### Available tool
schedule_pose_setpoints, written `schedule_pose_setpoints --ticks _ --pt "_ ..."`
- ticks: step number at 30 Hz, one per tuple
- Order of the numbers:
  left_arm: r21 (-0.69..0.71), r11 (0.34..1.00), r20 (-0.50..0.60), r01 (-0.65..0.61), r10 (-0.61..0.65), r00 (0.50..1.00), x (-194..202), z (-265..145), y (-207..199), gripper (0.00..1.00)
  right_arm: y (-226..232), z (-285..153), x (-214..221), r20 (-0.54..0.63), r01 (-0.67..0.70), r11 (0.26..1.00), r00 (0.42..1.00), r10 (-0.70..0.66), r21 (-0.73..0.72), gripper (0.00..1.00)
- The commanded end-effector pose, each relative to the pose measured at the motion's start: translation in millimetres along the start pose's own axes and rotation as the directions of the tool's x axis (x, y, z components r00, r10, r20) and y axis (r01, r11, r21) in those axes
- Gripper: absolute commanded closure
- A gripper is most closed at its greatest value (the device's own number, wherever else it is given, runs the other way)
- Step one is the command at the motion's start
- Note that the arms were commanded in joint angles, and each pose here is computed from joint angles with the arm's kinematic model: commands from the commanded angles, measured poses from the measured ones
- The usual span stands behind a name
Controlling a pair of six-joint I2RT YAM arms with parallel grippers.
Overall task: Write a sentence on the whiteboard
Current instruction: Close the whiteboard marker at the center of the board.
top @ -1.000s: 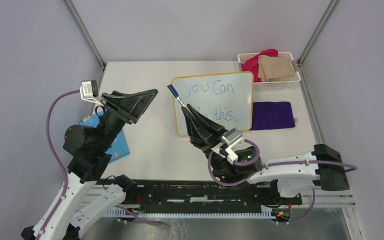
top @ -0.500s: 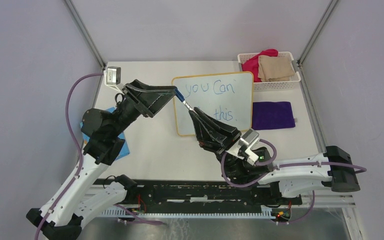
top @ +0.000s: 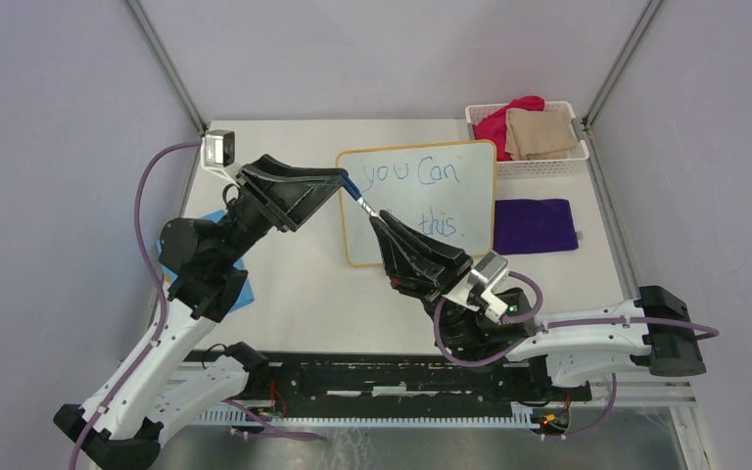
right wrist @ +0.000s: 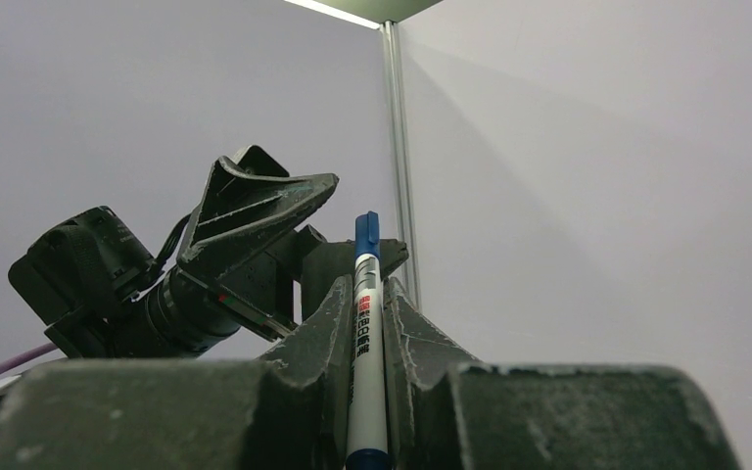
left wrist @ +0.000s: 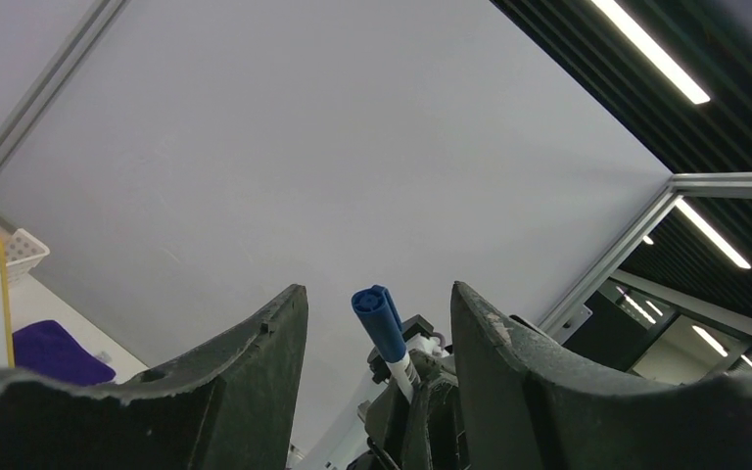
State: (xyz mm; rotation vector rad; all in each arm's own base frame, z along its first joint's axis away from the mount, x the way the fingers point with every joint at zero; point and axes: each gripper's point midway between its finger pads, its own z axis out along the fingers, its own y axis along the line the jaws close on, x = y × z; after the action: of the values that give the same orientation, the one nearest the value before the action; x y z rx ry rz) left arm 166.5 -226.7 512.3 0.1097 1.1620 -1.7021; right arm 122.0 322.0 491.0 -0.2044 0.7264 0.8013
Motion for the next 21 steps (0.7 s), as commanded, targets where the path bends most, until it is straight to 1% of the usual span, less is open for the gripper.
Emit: schedule_pose_setpoints --ticks 1,7,11,21 --pt "0.071 0.997 -0.003 0.024 -0.024 1.0 -0.5 -0.4 -16.5 0.4 -2.0 2.6 -12.8 0.031 -0.033 0.999 0.999 0.033 0.002 1.0" --pt "0.082 0.996 -0.006 0.034 -0.034 0.999 1.9 -0.9 -17.3 0.5 -1.2 3.4 -10.5 0.023 -0.032 0.999 0.999 0.032 0.003 1.0" --pt "0.081 0.996 -0.011 0.04 -0.04 0.999 4.1 -1.3 -16.6 0.54 -0.2 3.9 -9.4 0.02 -0.031 1.0 0.999 0.031 0.002 1.0" --pt "0.084 0.995 -0.027 0.058 -0.056 0.998 8.3 1.7 -16.5 0.58 1.0 4.6 -6.0 0.011 -0.025 1.0 1.0 0.025 0.003 1.0"
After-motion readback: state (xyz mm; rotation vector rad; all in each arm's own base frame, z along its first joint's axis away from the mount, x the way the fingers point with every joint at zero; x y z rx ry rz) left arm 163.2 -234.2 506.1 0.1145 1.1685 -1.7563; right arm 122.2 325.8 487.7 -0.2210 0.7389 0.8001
